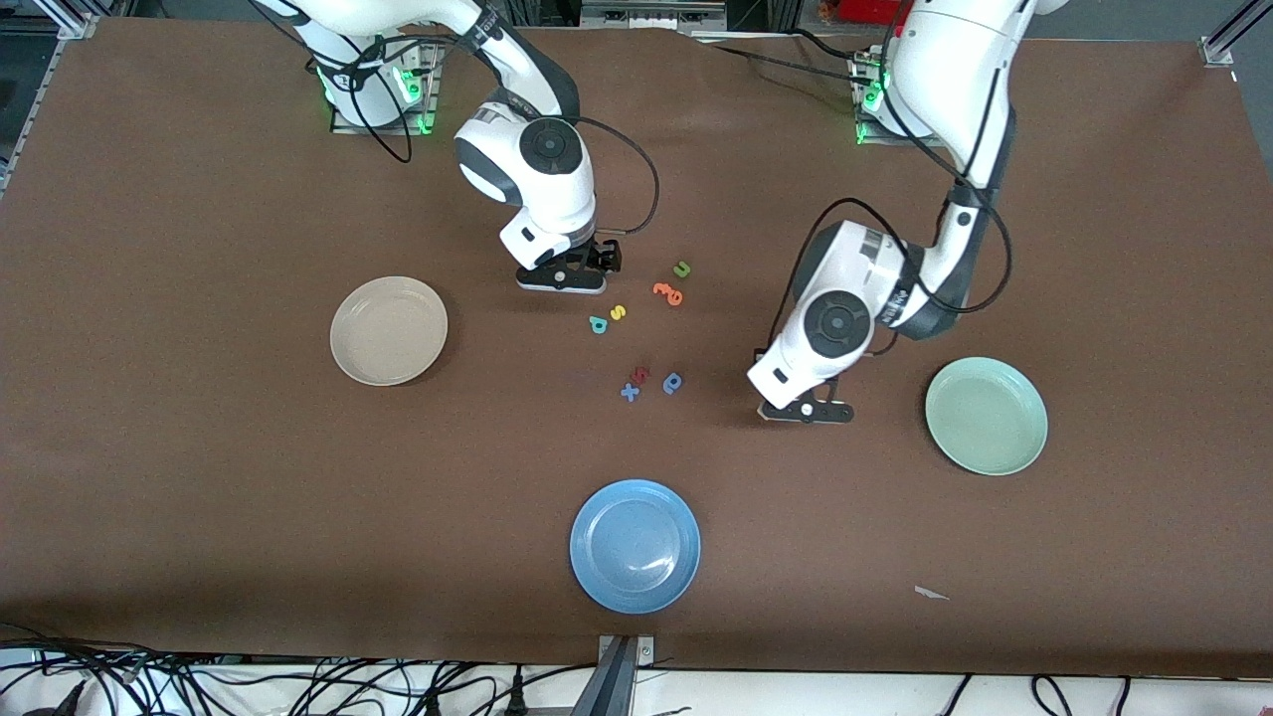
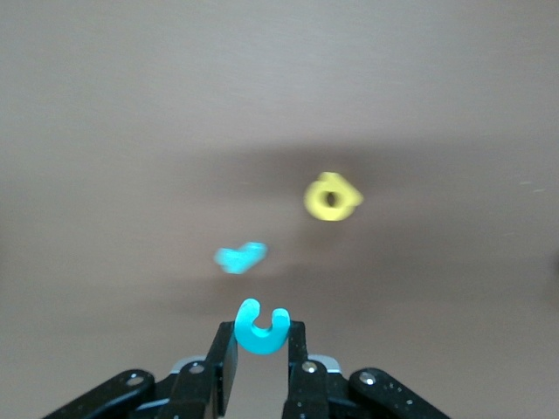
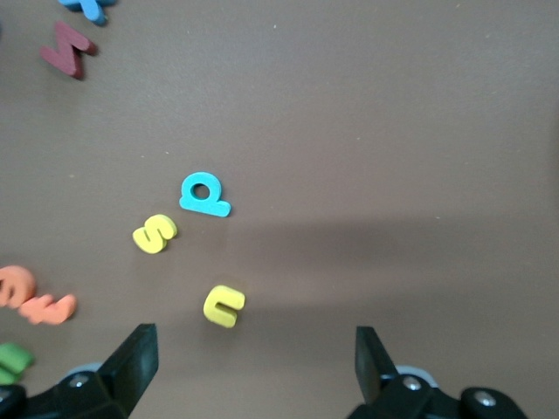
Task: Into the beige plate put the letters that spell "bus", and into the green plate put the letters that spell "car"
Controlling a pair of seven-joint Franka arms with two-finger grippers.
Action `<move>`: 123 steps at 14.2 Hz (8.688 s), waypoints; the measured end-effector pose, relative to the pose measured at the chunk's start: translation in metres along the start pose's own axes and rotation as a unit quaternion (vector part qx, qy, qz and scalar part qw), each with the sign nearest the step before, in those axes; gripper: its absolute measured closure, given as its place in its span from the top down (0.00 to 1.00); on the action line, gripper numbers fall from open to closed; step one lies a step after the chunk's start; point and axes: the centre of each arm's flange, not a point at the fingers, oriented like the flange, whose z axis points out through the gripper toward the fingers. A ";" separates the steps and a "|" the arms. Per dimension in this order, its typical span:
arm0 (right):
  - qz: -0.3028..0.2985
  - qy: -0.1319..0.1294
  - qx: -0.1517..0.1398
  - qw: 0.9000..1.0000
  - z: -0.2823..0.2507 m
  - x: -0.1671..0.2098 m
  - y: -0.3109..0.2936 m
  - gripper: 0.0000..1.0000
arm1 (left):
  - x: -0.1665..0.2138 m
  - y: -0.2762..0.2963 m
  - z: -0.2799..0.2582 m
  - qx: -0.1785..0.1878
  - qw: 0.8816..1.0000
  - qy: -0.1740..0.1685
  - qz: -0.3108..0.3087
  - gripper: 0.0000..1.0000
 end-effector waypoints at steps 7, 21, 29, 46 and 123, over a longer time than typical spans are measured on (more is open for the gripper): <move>-0.009 0.002 0.000 1.000 0.048 -0.015 -0.013 1.00 | 0.014 -0.194 -0.016 -0.009 0.991 -0.007 0.133 0.28; -0.011 0.006 0.004 1.000 0.064 -0.015 -0.013 0.69 | -0.022 -0.302 0.013 0.016 0.984 0.085 0.158 0.72; -0.002 0.010 0.012 1.000 0.060 -0.014 -0.018 0.36 | -0.022 -0.092 0.026 -0.053 0.996 0.058 -0.037 1.00; -0.069 0.030 0.001 0.997 -0.025 0.045 0.064 0.30 | -0.006 -0.005 0.078 -0.057 0.984 0.024 -0.166 0.77; 0.020 0.023 0.032 0.999 0.053 0.052 -0.004 0.78 | 0.039 0.056 0.055 -0.068 0.964 0.049 -0.254 0.93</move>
